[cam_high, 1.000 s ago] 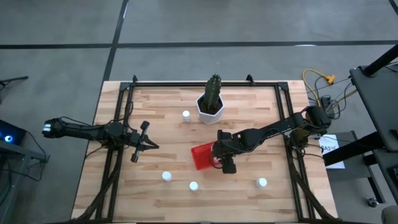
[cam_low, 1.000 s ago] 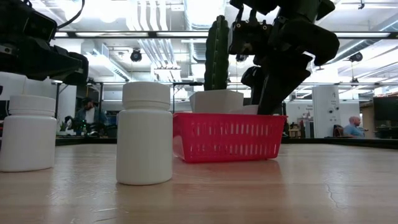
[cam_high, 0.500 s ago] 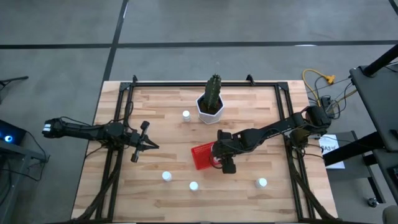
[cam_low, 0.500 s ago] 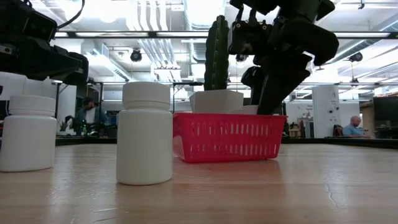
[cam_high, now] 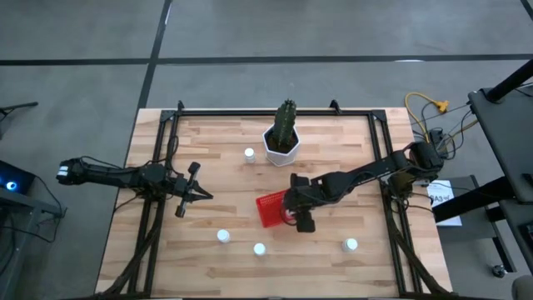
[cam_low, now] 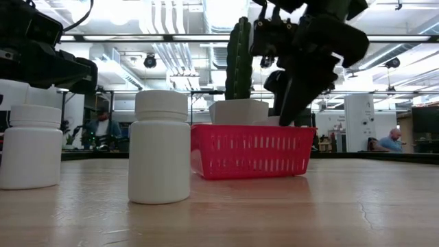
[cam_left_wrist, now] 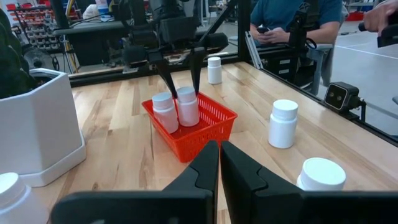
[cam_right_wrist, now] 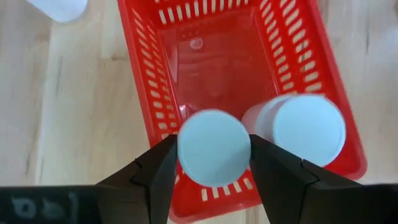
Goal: Pick and place pill bottles into a basket
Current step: Put the white pill bottle into the red bin
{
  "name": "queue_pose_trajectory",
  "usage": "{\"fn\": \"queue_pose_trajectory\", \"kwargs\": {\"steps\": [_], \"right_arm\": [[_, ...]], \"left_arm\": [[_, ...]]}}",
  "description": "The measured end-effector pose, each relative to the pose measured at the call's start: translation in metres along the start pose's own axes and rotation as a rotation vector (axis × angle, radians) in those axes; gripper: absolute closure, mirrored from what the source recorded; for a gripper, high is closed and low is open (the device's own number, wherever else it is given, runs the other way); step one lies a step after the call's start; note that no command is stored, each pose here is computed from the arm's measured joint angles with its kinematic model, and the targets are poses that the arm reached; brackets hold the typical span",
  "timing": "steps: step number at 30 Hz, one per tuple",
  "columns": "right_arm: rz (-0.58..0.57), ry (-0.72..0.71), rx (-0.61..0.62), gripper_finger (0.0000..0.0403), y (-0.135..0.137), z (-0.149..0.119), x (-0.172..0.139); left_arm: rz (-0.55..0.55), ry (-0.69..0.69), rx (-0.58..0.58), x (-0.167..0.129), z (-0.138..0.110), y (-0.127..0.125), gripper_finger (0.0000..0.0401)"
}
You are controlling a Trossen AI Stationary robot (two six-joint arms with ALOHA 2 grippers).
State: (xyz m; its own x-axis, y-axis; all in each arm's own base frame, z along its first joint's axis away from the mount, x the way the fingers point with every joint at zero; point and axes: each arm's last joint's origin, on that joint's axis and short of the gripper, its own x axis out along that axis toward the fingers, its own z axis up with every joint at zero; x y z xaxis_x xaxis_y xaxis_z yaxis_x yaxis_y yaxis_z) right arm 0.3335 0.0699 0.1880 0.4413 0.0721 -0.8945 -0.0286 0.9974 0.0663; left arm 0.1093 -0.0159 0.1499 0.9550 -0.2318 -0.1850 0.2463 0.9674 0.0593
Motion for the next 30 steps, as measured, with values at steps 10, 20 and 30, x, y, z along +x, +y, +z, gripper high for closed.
{"fn": "queue_pose_trajectory", "kwargs": {"steps": [10, 20, 30], "right_arm": [[0.008, -0.038, -0.009, 0.022, 0.002, 0.011, -0.007], [0.019, -0.078, -0.007, 0.022, 0.005, 0.02, -0.014], [0.08, -0.079, -0.05, 0.022, 0.031, 0.016, -0.016]], "left_arm": [[0.0, 0.0, 0.0, 0.0, 0.0, 0.0, 0.0401], [-0.001, 0.0, -0.029, 0.0, 0.0, 0.0, 0.0401], [-0.004, -0.001, -0.045, 0.0, 0.0, 0.0, 0.0401]]}}
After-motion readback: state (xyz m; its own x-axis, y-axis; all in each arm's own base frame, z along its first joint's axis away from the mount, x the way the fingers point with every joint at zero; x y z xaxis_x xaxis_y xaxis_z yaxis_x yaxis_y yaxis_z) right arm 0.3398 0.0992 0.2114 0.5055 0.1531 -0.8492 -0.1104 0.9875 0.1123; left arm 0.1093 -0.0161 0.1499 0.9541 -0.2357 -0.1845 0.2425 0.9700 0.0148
